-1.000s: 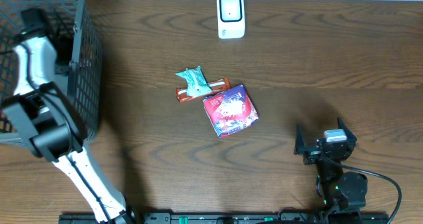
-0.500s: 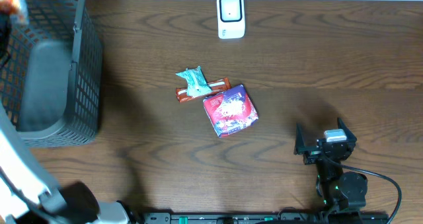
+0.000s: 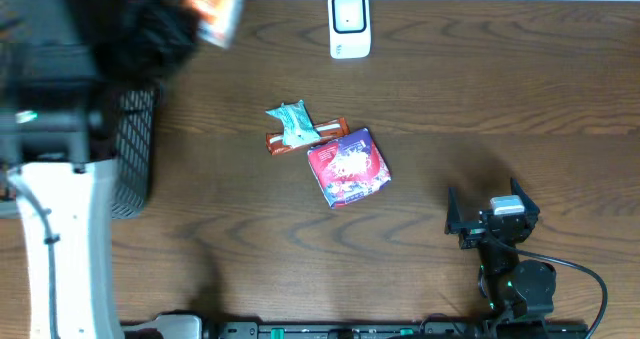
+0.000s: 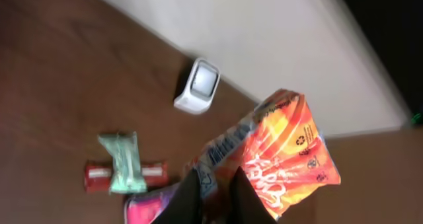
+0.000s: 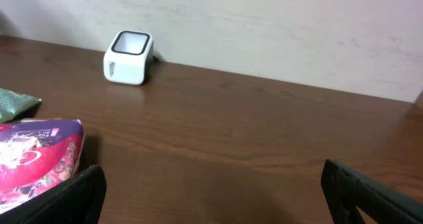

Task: Scan the item barcode
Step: 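Carry the orange packet with the left gripper to the scanner, then release the orange packet beside the mint-green packet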

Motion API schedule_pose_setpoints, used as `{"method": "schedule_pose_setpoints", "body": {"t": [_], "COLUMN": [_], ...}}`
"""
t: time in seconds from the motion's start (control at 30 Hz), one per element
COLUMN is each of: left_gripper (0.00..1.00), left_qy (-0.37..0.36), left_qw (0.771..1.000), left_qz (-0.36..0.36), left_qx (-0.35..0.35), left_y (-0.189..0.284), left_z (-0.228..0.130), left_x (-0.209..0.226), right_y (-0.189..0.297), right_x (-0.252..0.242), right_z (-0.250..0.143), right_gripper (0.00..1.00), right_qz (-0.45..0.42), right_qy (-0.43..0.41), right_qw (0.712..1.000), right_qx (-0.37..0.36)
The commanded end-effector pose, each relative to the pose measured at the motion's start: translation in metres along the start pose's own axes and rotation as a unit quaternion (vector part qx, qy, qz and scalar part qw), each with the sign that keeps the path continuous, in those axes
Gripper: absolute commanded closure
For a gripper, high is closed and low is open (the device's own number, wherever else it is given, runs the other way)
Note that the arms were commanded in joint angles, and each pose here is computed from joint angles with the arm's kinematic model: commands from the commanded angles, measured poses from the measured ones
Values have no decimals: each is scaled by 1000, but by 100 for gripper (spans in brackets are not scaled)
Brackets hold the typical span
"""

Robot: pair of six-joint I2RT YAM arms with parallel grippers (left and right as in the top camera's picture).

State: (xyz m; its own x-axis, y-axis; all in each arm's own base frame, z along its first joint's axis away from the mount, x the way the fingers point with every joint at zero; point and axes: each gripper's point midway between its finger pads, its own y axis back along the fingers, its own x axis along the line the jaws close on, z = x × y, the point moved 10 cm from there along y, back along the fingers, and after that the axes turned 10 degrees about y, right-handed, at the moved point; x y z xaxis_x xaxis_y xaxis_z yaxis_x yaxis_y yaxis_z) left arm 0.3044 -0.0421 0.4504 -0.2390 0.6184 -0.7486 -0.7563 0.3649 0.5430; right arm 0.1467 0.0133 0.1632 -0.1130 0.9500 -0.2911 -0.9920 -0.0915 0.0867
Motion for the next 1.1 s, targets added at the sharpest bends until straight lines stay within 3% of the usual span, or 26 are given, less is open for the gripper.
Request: {"method": "schedule_pose_setpoints", "body": {"t": [0.0,0.3,0.7,0.73,0.8,0.83,0.93,1.07], "left_gripper": [93,92,92,83,30,19,2,1], "left_qy": [-62,-174,-190,-191,-209,-221,-244,-235], "left_qw": [995,958,924,923,919,917,914,924], "left_qz": [73,199,276,278,275,271,260,248], "left_qx": [24,112,183,185,190,192,191,172], "left_y": [-46,-167,-285,-289,-292,-291,-282,-253], "left_z": [-30,-115,-165,-166,-166,-165,-155,-133], "left_x": [1,13,74,77,79,78,70,52], "right_y": [0,0,0,0,0,0,0,0], "right_x": [0,0,0,0,0,0,0,0], "right_z": [-1,-1,-1,-1,-1,-1,-1,-1], "right_gripper": [1,1,1,1,1,1,1,1], "right_qz": [-2,-2,-2,-2,-2,-2,-2,-2], "right_qy": [7,7,7,7,7,7,7,7], "right_qw": [1000,1000,1000,1000,1000,1000,1000,1000], "right_qx": [2,2,2,2,2,2,2,2]}}
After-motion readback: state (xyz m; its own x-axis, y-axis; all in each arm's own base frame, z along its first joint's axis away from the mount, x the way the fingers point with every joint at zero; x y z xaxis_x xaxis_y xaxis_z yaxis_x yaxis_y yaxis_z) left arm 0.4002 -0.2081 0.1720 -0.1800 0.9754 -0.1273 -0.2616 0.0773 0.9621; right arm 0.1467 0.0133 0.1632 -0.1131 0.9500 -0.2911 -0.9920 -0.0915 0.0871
